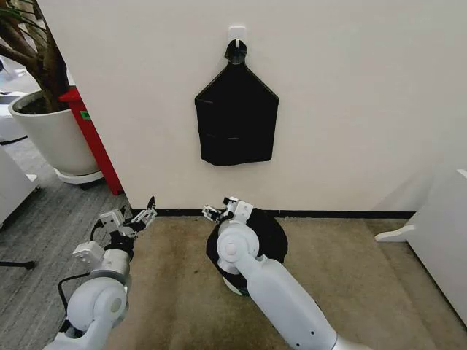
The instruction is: Place the garbage bag over the trash bin.
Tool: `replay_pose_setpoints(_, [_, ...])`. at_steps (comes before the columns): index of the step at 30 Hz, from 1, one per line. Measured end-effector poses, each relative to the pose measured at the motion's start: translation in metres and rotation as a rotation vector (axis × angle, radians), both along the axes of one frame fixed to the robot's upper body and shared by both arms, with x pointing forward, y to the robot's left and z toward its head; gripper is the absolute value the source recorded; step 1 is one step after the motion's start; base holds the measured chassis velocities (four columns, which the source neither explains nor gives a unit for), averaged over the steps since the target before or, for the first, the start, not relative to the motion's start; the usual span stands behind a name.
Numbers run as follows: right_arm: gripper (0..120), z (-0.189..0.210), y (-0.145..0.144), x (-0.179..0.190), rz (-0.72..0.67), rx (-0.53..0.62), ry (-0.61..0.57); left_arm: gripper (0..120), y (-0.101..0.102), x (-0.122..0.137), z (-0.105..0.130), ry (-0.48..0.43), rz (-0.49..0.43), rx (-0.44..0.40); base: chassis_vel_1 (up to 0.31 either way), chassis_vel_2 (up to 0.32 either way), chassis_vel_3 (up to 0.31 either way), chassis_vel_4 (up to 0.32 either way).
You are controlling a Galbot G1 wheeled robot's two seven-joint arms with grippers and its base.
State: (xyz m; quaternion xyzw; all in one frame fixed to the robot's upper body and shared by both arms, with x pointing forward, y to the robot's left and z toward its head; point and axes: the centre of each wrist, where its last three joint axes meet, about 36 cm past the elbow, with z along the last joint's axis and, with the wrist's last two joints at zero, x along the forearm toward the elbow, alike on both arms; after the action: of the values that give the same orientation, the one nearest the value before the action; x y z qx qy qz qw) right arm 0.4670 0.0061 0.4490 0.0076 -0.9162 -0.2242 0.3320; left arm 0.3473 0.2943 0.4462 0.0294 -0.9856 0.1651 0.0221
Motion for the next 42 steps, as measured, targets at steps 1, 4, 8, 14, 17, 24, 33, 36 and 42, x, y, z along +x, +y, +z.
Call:
replay_pose_setpoints(1, [100, -0.004, 0.000, 0.003, -0.005, 0.003, 0.012, 100, 0.000, 0.000, -0.001, 0.001, 0.001, 0.001, 0.000, 0.000, 0.000, 0.000])
replay_pose_setpoints(4, [100, -0.005, 0.004, 0.004, -0.002, 0.011, 0.020, 100, 0.001, 0.001, -0.001, 0.000, 0.002, 0.003, 0.000, 0.000, 0.000, 0.000])
replay_pose_setpoints(8, [100, -0.003, 0.015, 0.005, 0.010, 0.022, 0.023, 100, 0.000, 0.002, -0.001, -0.001, 0.001, 0.004, 0.000, 0.000, 0.000, 0.000])
replay_pose_setpoints(14, [100, -0.004, 0.029, 0.006, 0.026, 0.008, 0.018, 100, 0.000, 0.003, 0.000, -0.003, 0.000, 0.009, 0.000, 0.000, 0.000, 0.000])
replay_pose_setpoints(17, [100, -0.006, 0.032, 0.006, 0.029, -0.006, 0.014, 100, 0.000, 0.003, -0.001, -0.002, 0.000, 0.009, 0.000, 0.000, 0.000, 0.000])
replay_pose_setpoints(24, [100, -0.004, 0.038, 0.003, 0.043, -0.022, -0.008, 100, -0.001, 0.003, -0.002, -0.002, 0.002, 0.007, 0.000, 0.000, 0.000, 0.000])
replay_pose_setpoints(33, [100, -0.005, 0.040, 0.002, 0.045, -0.049, -0.030, 100, -0.003, 0.004, -0.003, -0.003, -0.003, 0.012, 0.000, 0.000, 0.000, 0.000])
replay_pose_setpoints(36, [100, -0.001, 0.037, -0.005, 0.052, -0.037, -0.037, 100, -0.002, 0.005, -0.006, 0.002, -0.006, 0.012, 0.000, 0.000, 0.000, 0.000])
replay_pose_setpoints(42, [100, 0.015, 0.014, -0.026, 0.070, -0.018, -0.091, 100, -0.003, 0.010, -0.012, 0.012, -0.024, 0.010, 0.000, 0.000, 0.000, 0.000])
